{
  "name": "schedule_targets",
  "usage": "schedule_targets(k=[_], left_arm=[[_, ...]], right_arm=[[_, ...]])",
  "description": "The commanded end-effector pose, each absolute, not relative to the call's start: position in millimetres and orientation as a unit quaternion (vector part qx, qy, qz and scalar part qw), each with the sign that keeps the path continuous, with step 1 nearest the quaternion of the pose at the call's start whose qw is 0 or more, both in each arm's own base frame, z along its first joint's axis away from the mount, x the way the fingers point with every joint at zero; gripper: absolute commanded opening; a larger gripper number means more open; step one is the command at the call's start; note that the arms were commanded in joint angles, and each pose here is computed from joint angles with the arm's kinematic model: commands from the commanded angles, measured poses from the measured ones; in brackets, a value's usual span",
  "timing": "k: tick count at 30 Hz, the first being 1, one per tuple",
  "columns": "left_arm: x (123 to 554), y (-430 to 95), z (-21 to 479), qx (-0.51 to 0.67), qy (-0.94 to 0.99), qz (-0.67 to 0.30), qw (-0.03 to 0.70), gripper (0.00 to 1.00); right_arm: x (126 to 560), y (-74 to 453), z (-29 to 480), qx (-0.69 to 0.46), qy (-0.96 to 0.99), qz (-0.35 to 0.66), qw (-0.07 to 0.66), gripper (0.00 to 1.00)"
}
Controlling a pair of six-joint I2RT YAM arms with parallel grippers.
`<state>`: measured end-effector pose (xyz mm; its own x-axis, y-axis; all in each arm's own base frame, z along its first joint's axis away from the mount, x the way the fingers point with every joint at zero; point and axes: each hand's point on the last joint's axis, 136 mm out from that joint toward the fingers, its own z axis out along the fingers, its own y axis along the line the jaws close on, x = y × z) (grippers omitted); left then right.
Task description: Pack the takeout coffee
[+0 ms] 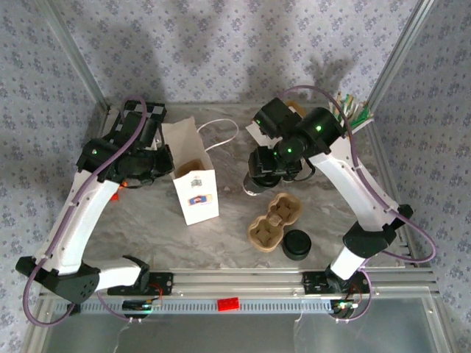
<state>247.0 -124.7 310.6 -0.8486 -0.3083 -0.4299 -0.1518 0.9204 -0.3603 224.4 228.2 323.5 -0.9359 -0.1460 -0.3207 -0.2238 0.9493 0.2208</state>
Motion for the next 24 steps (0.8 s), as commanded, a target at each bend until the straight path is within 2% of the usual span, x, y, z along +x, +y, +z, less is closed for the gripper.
schedule_targets(k=[1, 16, 24], left_arm=[[245.3, -118.5, 326.0, -0.084, 0.951, -0.134, 0.264, 0.00], [260.2, -113.3, 334.5, -0.041, 0.954, -0.089, 0.284, 0.00], [262.9, -120.9, 329.1, -0.035, 0.955, -0.101, 0.277, 0.00]], right_arm=[[183.4, 197.3, 326.0, -0.095, 0.986, 0.096, 0.099, 0.60], [167.8, 220.4, 346.1, -0.092, 0.979, 0.146, 0.108, 0.59], [165.1, 239.8, 362.0, -0.098, 0.971, 0.190, 0.108, 0.59]])
